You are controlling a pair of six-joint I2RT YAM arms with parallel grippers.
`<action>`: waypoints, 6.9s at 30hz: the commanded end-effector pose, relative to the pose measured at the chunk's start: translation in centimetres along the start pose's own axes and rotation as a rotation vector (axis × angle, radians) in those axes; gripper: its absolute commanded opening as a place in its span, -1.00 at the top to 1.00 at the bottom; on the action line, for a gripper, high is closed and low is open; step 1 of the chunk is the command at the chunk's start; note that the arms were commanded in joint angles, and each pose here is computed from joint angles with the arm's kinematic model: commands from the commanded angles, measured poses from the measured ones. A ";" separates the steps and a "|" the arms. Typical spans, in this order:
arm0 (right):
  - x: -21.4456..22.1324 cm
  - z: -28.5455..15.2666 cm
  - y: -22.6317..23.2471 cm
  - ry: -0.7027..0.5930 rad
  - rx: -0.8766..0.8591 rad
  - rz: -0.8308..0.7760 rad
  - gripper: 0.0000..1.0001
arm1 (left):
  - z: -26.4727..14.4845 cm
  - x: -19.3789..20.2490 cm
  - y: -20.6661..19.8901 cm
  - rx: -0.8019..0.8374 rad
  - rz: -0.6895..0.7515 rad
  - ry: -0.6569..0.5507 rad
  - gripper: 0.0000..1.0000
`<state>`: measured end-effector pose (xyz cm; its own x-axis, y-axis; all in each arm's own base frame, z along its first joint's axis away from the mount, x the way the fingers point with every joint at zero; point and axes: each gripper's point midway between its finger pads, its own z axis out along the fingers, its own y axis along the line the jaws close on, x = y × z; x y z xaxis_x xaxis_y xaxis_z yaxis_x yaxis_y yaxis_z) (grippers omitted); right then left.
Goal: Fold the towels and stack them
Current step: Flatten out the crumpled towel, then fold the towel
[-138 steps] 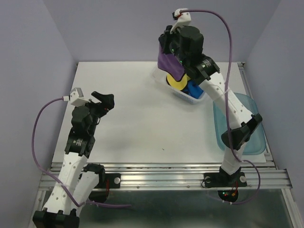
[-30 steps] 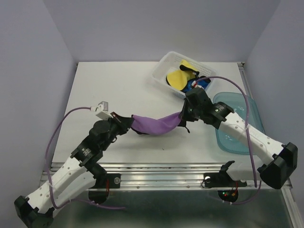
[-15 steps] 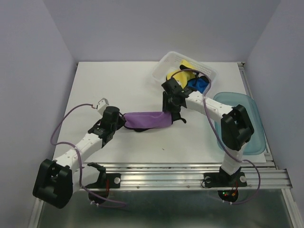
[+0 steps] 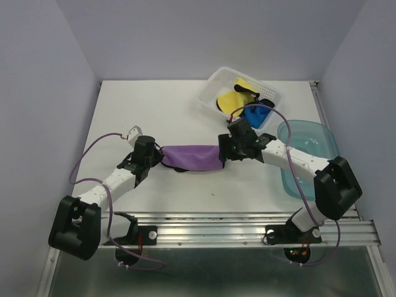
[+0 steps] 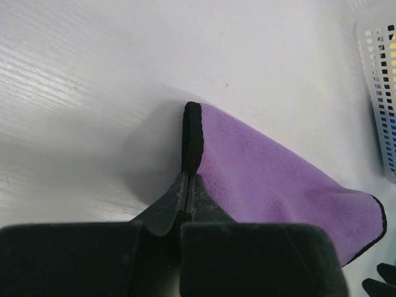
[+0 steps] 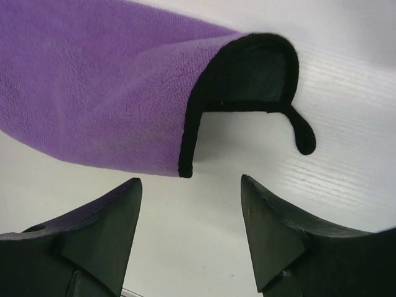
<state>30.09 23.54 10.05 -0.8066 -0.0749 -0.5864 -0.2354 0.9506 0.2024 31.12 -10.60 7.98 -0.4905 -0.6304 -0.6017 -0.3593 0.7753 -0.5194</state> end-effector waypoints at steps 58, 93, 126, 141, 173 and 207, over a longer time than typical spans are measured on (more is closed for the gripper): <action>0.1 -3.9 1.5 0.045 -0.121 0.092 -1.00 | -10.2 -3.9 1.6 0.096 -0.173 -0.116 -0.98; 0.0 6.2 -2.4 -0.061 0.119 0.183 -0.65 | 4.4 4.6 -0.9 -0.025 0.330 0.279 -0.88; -5.8 -14.8 6.9 -0.367 -0.449 0.055 0.88 | -19.6 -1.7 -13.6 0.836 0.278 -0.014 1.00; -7.5 -15.7 5.1 -0.432 -0.341 0.134 0.86 | -17.7 -4.0 -11.6 0.641 0.034 -0.079 1.00; -3.9 -2.2 3.1 -0.142 -0.177 0.152 -1.00 | -4.1 1.1 3.3 -0.035 -0.027 0.153 -0.97; 2.1 0.7 -1.4 0.016 0.029 0.176 -1.00 | -5.1 10.0 8.8 -0.368 -0.096 0.418 0.31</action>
<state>28.40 21.61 7.32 -0.8561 0.0945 -0.5081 -0.0527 0.9621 0.2676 20.63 -11.59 1.67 -0.6949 -0.6859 -0.2159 -0.5926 0.7163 -0.3683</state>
